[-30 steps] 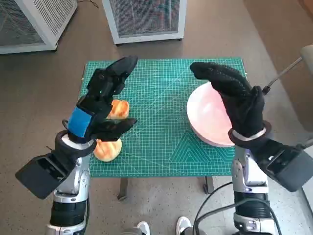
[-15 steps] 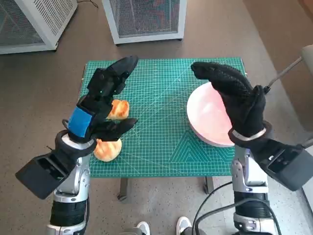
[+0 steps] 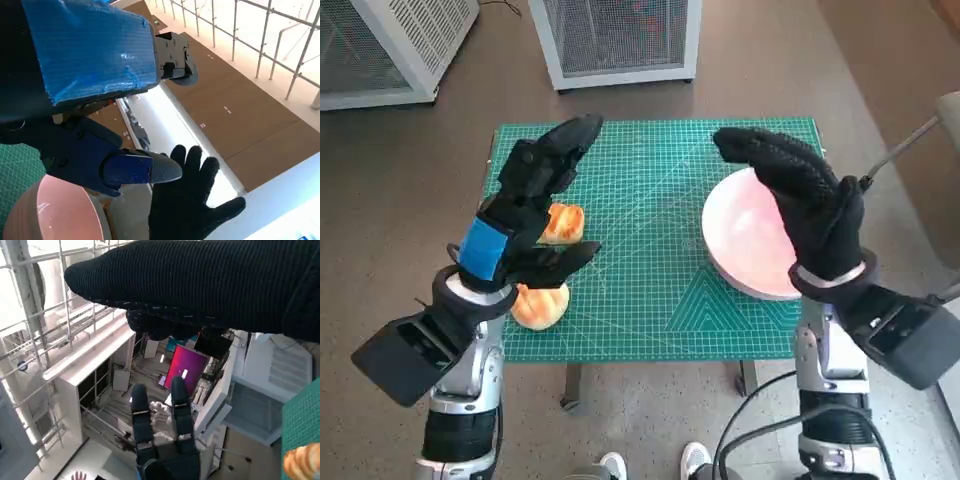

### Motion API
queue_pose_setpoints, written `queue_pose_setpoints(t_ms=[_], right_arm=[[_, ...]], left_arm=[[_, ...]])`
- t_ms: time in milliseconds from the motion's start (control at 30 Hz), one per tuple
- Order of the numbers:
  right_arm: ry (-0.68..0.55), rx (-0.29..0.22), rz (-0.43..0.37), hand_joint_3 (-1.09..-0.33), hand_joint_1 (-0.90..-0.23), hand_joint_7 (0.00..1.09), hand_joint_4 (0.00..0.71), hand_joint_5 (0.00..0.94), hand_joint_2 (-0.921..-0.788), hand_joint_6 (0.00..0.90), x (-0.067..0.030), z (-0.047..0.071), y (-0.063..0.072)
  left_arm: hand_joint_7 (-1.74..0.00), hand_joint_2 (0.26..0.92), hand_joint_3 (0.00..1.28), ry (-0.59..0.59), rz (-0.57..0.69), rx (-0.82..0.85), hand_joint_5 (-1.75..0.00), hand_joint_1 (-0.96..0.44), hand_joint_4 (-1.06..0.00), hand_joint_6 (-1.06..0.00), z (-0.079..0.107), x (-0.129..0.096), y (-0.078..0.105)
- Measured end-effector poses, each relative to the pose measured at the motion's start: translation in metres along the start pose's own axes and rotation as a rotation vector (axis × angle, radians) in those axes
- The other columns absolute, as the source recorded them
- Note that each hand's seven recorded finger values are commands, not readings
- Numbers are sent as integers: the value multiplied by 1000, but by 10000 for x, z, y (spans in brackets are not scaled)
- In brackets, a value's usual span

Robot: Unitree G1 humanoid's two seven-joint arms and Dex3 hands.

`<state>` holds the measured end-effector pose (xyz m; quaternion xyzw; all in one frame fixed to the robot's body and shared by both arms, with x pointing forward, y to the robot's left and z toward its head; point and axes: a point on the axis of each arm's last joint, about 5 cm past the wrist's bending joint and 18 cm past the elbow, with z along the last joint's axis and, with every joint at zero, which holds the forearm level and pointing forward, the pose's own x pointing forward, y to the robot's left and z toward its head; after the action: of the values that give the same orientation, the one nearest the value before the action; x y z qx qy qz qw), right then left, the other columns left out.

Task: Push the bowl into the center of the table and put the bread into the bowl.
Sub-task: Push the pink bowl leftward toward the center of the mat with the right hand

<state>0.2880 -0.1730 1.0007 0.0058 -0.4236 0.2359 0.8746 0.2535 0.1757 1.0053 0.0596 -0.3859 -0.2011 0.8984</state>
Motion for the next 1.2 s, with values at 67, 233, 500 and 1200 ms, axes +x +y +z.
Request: queue_pose_setpoints(t_ms=[67,233,500,1200], right_arm=[[7,-18,-20,-506,-486,647,281,8,-921,0,-34,-10,-64],[23,-71,-110,-528,-482,640,282,7,-921,0,-121,-56,-240],[97,-130,-319,-608,-500,627,285,7,-921,6,-247,-168,-499],[550,-17,-706,-722,-431,521,268,1,-921,36,-648,-420,-720]], left_arm=[[-555,921,353,0,0,-1,-84,-543,-155,1,0,0,0],[-554,921,352,-1,1,-3,-86,-542,-156,1,0,-2,3],[-560,921,351,-7,9,-19,-87,-538,-158,1,-2,-4,0],[-566,921,348,-3,15,-27,-84,-538,-162,1,-11,-20,-10]])
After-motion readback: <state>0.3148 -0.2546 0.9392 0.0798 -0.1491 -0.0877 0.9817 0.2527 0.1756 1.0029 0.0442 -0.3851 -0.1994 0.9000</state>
